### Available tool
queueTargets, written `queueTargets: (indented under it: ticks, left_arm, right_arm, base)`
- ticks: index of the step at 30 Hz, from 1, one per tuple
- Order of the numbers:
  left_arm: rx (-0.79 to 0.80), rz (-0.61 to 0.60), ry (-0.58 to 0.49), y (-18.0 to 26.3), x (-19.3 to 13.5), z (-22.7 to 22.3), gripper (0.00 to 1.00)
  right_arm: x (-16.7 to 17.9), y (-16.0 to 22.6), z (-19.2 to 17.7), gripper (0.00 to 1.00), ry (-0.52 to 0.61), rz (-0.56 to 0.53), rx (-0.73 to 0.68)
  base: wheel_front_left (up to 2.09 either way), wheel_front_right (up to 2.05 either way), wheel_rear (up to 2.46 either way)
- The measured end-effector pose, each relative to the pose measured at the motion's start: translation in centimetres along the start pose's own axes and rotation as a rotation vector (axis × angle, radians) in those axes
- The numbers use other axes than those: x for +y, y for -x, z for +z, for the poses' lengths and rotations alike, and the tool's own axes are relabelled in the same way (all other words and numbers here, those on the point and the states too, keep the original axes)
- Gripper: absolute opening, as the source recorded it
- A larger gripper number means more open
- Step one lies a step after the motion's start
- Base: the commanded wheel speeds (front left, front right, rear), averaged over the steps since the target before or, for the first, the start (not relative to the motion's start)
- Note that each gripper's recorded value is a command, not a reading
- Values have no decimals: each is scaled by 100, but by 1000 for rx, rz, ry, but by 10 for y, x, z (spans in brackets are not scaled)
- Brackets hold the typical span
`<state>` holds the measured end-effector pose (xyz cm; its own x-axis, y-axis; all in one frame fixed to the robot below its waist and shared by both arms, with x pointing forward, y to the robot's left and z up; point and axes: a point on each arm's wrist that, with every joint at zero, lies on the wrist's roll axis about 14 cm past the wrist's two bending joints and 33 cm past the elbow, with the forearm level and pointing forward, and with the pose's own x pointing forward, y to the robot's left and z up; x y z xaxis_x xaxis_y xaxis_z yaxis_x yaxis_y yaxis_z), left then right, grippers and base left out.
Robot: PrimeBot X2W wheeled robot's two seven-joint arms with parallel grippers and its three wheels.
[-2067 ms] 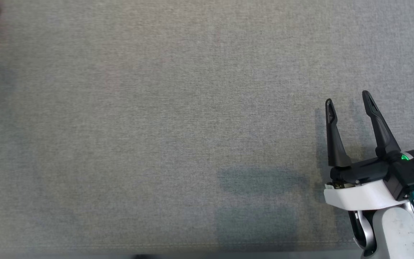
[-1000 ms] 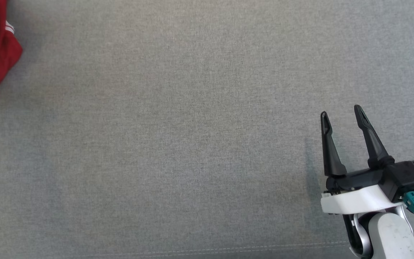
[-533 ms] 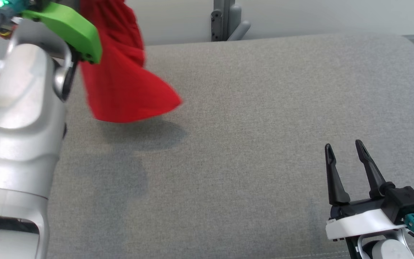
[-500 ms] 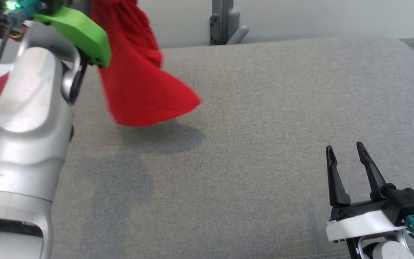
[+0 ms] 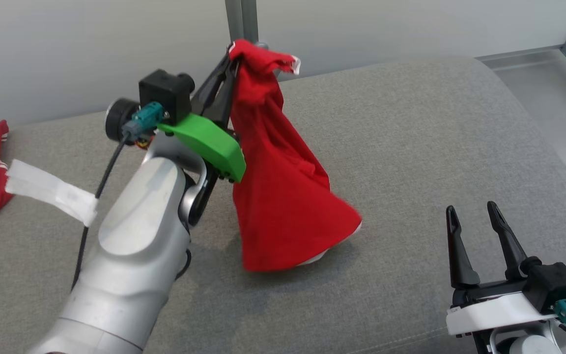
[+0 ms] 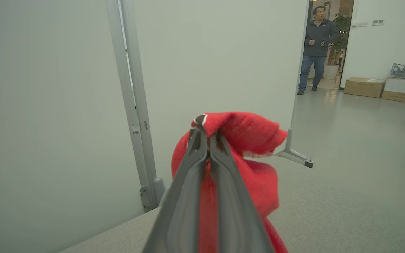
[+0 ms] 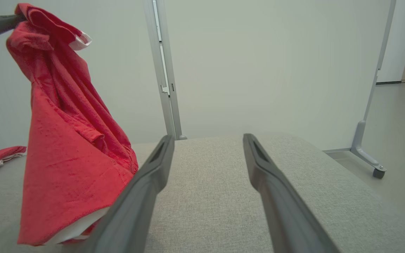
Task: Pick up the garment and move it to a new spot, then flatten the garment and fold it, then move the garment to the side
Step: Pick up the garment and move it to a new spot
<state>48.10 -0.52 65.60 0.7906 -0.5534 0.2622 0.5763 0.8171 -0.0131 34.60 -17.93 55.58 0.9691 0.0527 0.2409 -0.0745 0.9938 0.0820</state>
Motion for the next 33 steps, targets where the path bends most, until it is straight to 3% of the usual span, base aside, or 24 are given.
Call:
queueTargets:
  ticks: [6,17,18,21,33]
  left_arm:
    - [158,79,107,22,3,-78,0]
    - [420,306,184,91,39,-180,2]
    - [428,319,189,95,41,-183,10]
    - [438,347,204,105,44,-186,100]
    - [313,398,198,132,45,-154,100]
  right_arm:
    - [-10,3,-6,100,0,-34,20]
    - [-16,0,-18,100,-1,-50,56]
    - [-16,0,-18,100,-1,-50,57]
    - [-15,0,-18,100,0,-48,57]
    - [-7,6,-12,100,10,-20,41]
  base:
    - [0,0,0]
    - [0,0,0]
    - [0,0,0]
    - [0,0,0]
    - [0,0,0]
